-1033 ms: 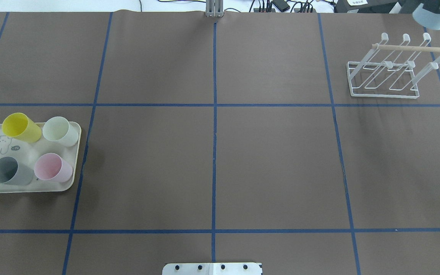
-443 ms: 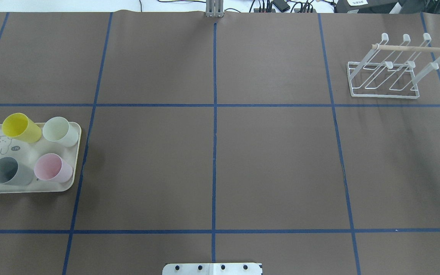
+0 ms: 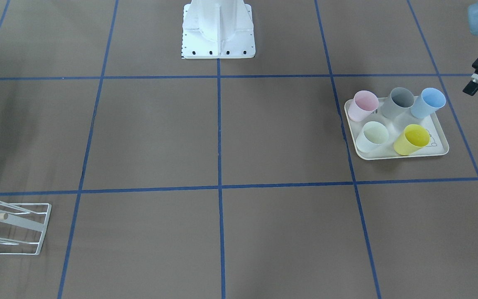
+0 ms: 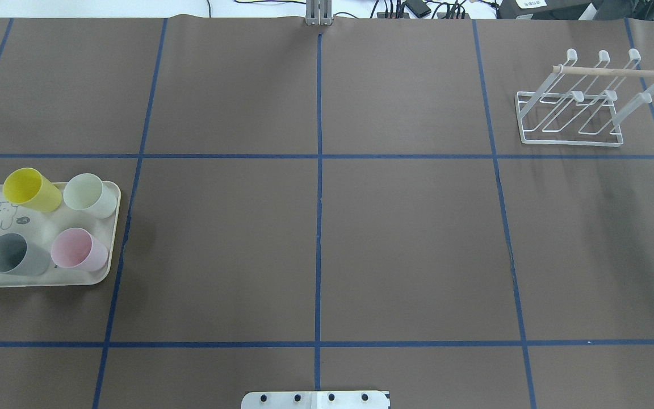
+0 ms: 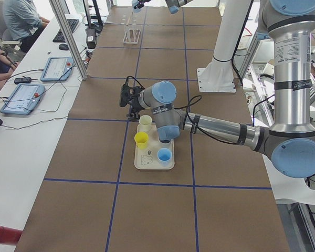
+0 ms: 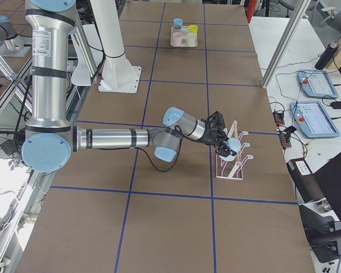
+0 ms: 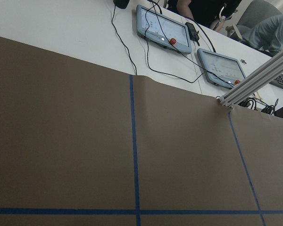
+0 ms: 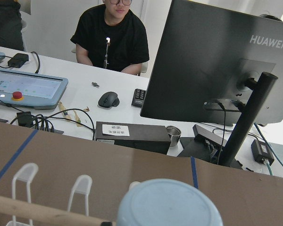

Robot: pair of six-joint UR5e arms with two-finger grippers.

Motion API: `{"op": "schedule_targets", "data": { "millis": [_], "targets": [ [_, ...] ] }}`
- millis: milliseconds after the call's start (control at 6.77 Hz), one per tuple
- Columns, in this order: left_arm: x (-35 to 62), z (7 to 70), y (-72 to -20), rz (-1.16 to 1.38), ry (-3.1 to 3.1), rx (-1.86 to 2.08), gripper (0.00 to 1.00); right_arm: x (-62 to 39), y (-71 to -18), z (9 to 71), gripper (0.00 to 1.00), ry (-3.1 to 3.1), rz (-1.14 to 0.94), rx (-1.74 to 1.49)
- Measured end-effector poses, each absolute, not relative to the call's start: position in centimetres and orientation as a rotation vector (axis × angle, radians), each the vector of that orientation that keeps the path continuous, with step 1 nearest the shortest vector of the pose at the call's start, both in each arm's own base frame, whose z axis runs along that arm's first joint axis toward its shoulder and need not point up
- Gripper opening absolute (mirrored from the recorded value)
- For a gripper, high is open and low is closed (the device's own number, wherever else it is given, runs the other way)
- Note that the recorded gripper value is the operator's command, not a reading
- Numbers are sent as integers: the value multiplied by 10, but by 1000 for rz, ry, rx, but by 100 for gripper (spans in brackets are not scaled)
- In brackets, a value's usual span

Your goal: Transfer IKEA cup to right arm and place on rack

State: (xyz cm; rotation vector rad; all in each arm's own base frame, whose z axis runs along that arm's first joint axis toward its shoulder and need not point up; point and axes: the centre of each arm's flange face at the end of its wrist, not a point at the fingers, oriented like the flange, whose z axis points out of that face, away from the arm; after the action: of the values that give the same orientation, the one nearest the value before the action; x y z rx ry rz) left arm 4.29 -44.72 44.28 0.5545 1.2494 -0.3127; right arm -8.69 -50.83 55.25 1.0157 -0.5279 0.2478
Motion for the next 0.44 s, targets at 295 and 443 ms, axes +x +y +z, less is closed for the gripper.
{"op": "schedule_targets", "data": {
  "millis": [295, 443],
  "targets": [
    [43, 444, -447, -314, 1249, 554, 99, -99, -514, 554, 0, -537, 236, 1013],
    [43, 444, -446, -313, 1249, 554, 99, -103, -516, 557, 0, -536, 231, 1008]
  ]
}}
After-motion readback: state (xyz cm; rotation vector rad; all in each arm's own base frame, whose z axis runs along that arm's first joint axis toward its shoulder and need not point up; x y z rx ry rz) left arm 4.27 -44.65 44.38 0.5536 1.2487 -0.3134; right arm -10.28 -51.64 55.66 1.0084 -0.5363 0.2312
